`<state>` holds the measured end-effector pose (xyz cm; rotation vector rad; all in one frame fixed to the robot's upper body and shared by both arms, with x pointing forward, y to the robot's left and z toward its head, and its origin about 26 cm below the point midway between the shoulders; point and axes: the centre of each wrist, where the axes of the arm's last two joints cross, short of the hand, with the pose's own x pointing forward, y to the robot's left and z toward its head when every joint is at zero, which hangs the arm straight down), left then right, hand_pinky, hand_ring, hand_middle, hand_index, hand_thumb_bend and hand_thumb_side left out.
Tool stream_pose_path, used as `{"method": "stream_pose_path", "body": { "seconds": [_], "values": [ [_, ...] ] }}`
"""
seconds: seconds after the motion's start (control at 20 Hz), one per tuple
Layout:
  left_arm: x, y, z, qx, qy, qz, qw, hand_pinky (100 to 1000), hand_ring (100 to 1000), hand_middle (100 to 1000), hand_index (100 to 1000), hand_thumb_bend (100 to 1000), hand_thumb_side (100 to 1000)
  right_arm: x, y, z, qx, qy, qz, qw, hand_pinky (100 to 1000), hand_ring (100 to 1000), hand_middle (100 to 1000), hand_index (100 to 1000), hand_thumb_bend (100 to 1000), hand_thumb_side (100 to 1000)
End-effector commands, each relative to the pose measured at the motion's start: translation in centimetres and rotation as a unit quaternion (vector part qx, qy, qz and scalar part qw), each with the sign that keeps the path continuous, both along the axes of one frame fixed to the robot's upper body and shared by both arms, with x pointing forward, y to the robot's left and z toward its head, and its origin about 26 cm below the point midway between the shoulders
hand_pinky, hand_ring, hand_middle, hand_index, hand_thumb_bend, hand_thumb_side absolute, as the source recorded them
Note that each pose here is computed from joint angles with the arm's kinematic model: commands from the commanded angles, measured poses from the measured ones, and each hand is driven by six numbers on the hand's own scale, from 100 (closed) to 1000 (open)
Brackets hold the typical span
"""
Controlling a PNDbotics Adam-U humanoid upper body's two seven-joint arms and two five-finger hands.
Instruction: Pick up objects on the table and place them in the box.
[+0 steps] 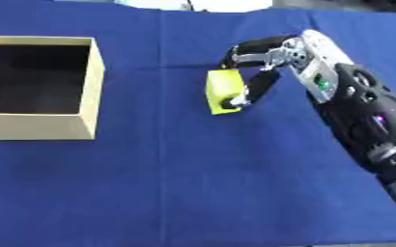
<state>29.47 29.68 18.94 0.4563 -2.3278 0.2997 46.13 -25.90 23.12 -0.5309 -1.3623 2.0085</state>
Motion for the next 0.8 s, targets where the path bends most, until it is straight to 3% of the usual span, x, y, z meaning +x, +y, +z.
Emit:
{"method": "stream_pose_path", "body": {
  "seconds": [0.05, 0.25, 0.3, 0.35, 0.4, 0.5, 0.8],
  "values": [
    [-0.2, -0.1, 0.6, 0.008, -0.01, -0.004, 1.0, 863, 806, 678, 592, 232, 797, -0.1, -0.2, 1.7, -0.029, -0.003, 0.043, 0.999, 803, 815, 596, 716, 200, 557],
    [-0.2, -0.1, 0.6, 0.01, -0.009, -0.004, 1.0, 864, 806, 678, 592, 225, 795, -0.1, -0.1, 2.0, -0.018, -0.005, 0.041, 0.999, 788, 803, 570, 691, 103, 483],
    [-0.2, 0.0, 0.6, 0.01, -0.009, -0.004, 1.0, 864, 806, 678, 592, 225, 795, -0.1, -0.1, 2.2, -0.015, -0.006, 0.042, 0.999, 780, 794, 554, 677, 100, 405],
    [-0.2, 0.0, 0.6, 0.01, -0.009, -0.004, 1.0, 864, 806, 678, 592, 224, 795, -0.2, 0.0, 2.4, -0.012, -0.008, 0.042, 0.999, 779, 793, 549, 673, 100, 381],
    [-0.2, 0.0, 0.6, 0.01, -0.009, -0.004, 1.0, 864, 806, 678, 592, 222, 793, -0.2, 0.1, 2.7, -0.009, -0.012, 0.042, 0.999, 768, 781, 524, 652, 106, 254],
    [-0.2, 0.0, 0.6, 0.011, -0.008, -0.004, 1.0, 864, 806, 678, 592, 220, 792, -0.2, 0.3, 3.2, -0.001, -0.02, 0.043, 0.999, 754, 770, 503, 629, 100, 135],
    [-0.2, 0.0, 0.6, 0.01, -0.008, -0.004, 1.0, 863, 806, 678, 592, 222, 788, -0.5, 2.3, 5.6, 0.035, -0.06, 0.058, 0.996, 735, 750, 484, 604, 100, 100]
  ]
}}
